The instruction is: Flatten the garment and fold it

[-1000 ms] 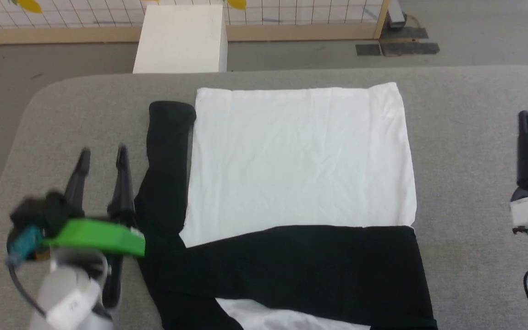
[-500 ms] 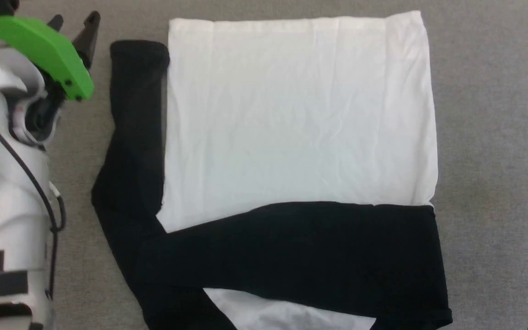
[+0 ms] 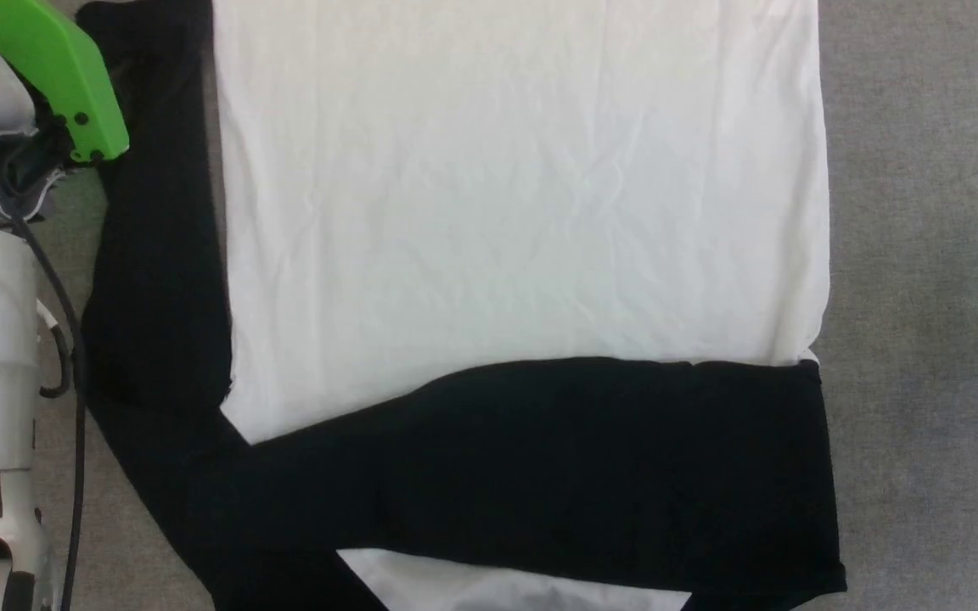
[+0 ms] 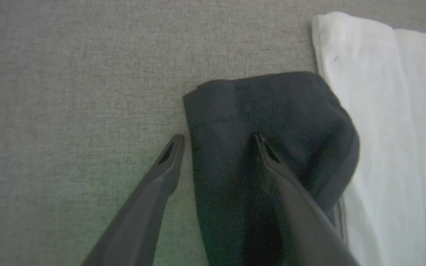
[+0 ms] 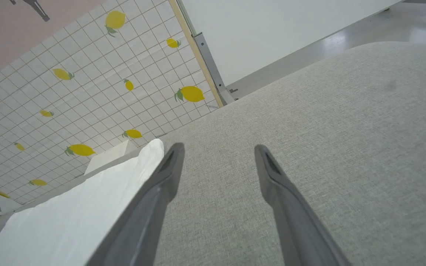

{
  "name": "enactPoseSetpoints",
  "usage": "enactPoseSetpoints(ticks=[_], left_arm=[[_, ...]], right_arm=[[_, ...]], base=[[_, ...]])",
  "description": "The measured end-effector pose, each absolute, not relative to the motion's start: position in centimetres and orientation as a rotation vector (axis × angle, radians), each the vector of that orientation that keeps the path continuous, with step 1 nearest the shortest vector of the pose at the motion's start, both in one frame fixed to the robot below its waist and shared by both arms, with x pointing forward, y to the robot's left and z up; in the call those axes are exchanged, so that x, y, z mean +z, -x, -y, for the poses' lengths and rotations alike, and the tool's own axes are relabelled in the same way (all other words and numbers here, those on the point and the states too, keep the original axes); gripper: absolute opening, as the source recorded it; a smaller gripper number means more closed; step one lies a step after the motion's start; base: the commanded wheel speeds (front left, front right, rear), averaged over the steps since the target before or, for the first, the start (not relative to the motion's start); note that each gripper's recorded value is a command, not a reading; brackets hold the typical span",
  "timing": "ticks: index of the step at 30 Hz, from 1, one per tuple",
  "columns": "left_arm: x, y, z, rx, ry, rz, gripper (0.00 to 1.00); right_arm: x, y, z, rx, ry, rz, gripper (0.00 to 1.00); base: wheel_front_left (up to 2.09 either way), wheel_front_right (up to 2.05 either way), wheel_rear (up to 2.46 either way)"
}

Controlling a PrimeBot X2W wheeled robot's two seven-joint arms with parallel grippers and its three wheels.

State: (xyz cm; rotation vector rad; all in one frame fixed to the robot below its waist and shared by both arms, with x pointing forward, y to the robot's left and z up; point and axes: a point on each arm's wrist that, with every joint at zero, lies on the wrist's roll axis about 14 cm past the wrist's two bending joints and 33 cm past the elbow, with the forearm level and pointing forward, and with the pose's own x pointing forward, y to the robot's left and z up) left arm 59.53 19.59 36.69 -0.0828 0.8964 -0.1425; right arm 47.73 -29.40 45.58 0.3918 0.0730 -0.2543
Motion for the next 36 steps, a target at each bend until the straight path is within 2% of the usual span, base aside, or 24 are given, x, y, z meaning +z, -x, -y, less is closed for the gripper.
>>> enactPoseSetpoints(ticks=[1, 2, 3, 10, 14, 19, 27, 31, 36], left_arm=[[36.4, -59.6, -19.6, -0.142, 0.08, -0.905, 1.0], [36.3, -59.6, -19.6, -0.143, 0.078, -0.905, 0.35], [36.3, -59.7, -19.5, -0.148, 0.084, -0.9, 0.0], [38.2, -60.0, -20.1, -0.115, 0.223, -0.729, 0.0], [40.6, -59.5, -24.2, 0.025, 0.324, -0.572, 0.0], [43.7, -56.8, -31.2, 0.213, 0.388, -0.4, 0.0], [50.2, -52.1, -36.2, 0.3, 0.382, -0.158, 0.0], [54.2, -50.4, -34.0, 0.201, 0.339, -0.067, 0.0], [57.9, -48.4, -25.9, -0.032, 0.352, -0.026, 0.0]], right_arm=[[45.5, -47.7, 29.5, -0.259, -0.389, -0.075, 1.0], [45.3, -47.7, 29.6, -0.261, -0.387, -0.077, 1.0], [45.2, -47.7, 29.6, -0.262, -0.386, -0.079, 1.0], [46.0, -47.9, 29.1, -0.243, -0.396, -0.067, 1.0], [47.1, -47.8, 28.7, -0.229, -0.408, -0.046, 1.0], [48.2, -47.2, 28.4, -0.218, -0.419, -0.034, 1.0], [49.6, -45.9, 27.2, -0.185, -0.455, -0.025, 1.0], [50.6, -45.0, 26.9, -0.175, -0.473, -0.01, 1.0], [52.1, -44.2, 26.3, -0.153, -0.494, 0.022, 1.0]], base=[[0.0, 0.0, 0.0], [0.0, 0.0, 0.0], [0.0, 0.0, 0.0], [0.0, 0.0, 0.0], [0.0, 0.0, 0.0], [0.0, 0.0, 0.0], [0.0, 0.0, 0.0], [0.0, 0.0, 0.0], [0.0, 0.0, 0.0]])
